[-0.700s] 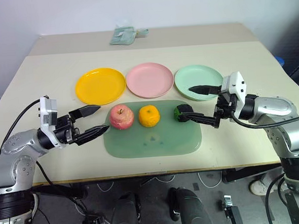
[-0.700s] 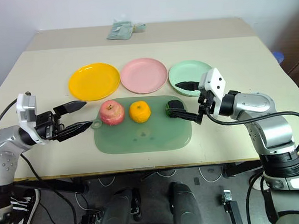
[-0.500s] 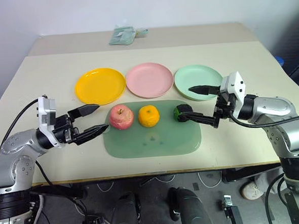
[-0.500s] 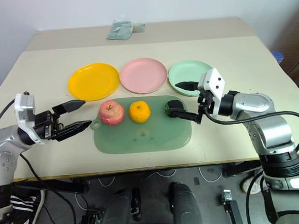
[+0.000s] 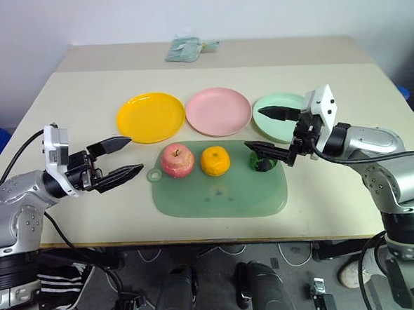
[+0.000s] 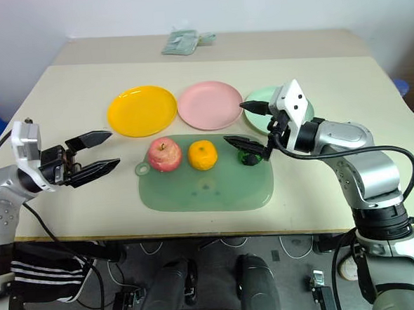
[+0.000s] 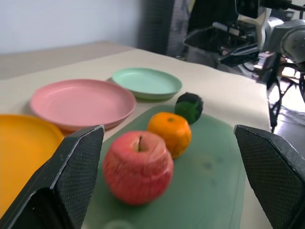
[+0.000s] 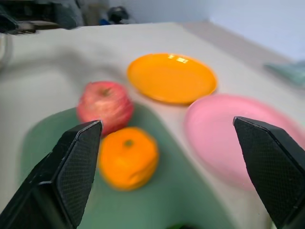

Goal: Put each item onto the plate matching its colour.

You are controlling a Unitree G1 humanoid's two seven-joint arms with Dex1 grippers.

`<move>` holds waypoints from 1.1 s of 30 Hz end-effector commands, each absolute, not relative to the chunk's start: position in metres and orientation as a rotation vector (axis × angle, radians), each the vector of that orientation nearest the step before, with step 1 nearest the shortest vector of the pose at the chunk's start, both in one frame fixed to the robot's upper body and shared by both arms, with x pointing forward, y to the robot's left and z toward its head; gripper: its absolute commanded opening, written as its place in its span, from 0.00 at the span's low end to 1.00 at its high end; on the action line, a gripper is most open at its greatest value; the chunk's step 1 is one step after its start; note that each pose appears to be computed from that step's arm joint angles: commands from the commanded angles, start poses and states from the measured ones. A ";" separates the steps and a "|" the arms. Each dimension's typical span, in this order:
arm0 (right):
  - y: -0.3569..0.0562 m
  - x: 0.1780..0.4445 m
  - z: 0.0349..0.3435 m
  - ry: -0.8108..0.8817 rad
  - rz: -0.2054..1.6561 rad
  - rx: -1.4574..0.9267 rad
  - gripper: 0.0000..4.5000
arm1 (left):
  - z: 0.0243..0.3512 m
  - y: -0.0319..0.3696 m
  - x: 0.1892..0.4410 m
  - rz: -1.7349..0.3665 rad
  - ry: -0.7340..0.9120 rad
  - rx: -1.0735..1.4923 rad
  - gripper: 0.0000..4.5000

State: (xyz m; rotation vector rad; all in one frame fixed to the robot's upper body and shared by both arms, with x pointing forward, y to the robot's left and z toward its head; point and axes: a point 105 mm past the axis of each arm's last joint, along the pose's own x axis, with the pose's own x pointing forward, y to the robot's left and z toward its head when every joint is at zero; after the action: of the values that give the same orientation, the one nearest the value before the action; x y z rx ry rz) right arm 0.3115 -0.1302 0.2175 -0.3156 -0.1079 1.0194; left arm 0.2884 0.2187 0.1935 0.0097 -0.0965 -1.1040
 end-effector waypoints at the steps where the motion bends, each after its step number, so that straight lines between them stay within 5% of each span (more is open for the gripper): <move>1: -0.125 0.303 0.223 -0.155 1.023 -0.341 0.99 | 0.209 0.220 0.291 -1.119 -0.146 0.056 1.00; 11: -0.132 0.298 0.225 -0.206 0.986 -0.390 0.99 | 0.211 0.207 0.310 -1.123 -0.178 0.081 1.00; 20: -0.118 0.280 0.221 -0.131 1.076 -0.286 0.99 | 0.195 0.205 0.300 -1.196 -0.072 0.037 1.00; 25: -0.112 0.276 0.215 -0.064 1.110 -0.323 0.99 | 0.192 0.199 0.313 -1.149 -0.086 0.072 1.00; 33: -0.106 0.266 0.211 -0.008 1.165 -0.377 0.99 | 0.169 0.158 0.328 -1.152 -0.082 0.099 1.00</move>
State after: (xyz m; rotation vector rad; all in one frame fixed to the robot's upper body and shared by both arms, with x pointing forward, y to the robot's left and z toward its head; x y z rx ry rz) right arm 0.2701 -0.1114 0.1986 -0.3532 0.0431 1.1501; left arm 0.3262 0.1575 0.1614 0.0538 -0.0507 -1.1672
